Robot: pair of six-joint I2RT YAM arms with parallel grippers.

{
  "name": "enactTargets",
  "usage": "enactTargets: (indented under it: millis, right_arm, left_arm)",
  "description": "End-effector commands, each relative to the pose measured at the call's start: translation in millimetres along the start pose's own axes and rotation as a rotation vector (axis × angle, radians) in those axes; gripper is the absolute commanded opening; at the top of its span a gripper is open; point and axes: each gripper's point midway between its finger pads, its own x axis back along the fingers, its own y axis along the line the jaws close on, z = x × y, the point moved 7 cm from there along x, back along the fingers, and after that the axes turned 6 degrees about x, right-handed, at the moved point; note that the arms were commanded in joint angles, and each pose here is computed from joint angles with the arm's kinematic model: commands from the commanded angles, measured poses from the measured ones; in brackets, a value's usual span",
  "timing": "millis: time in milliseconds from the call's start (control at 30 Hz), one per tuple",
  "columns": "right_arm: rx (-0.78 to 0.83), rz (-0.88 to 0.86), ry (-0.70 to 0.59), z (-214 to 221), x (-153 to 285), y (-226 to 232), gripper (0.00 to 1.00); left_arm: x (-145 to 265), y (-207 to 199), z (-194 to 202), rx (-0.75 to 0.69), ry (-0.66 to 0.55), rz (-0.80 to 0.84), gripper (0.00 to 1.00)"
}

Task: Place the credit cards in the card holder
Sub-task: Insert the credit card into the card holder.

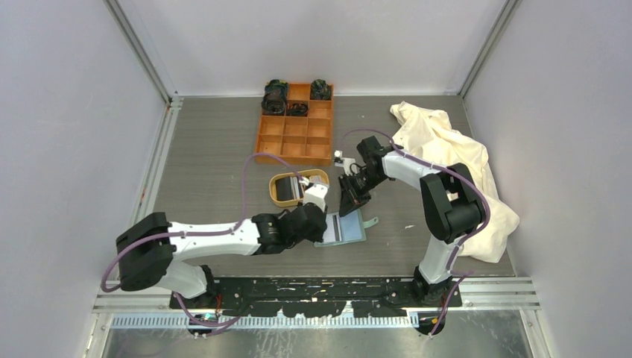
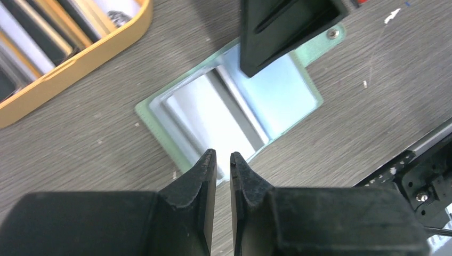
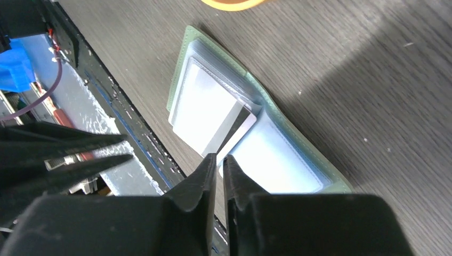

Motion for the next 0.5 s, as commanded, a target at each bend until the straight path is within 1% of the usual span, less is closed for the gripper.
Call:
enactTargets:
  millis: [0,100,200,467]
  right_arm:
    - [0.01,0.069,0.008,-4.3,-1.2,-1.8,0.14]
    - [0.001,0.09,0.037,-1.3,-6.2,-4.8,0.1]
    - [-0.002,0.106,0.062,1.5,-11.8,-6.6,0.1]
    - [-0.024,0.12,0.112,6.2,-25.7,-9.5,0.09]
  left_arm:
    - [7.1,21.2,-6.5,0.085,-0.08,-0.009,0.17]
    - [4.1,42.2,3.6,0.137,-0.037,-0.047,0.16]
    - [-0.6,56.9,13.9,0.169,0.0,-0.08,0.16]
    - [-15.0,58.6,29.7,0.164,0.076,-0.09,0.15]
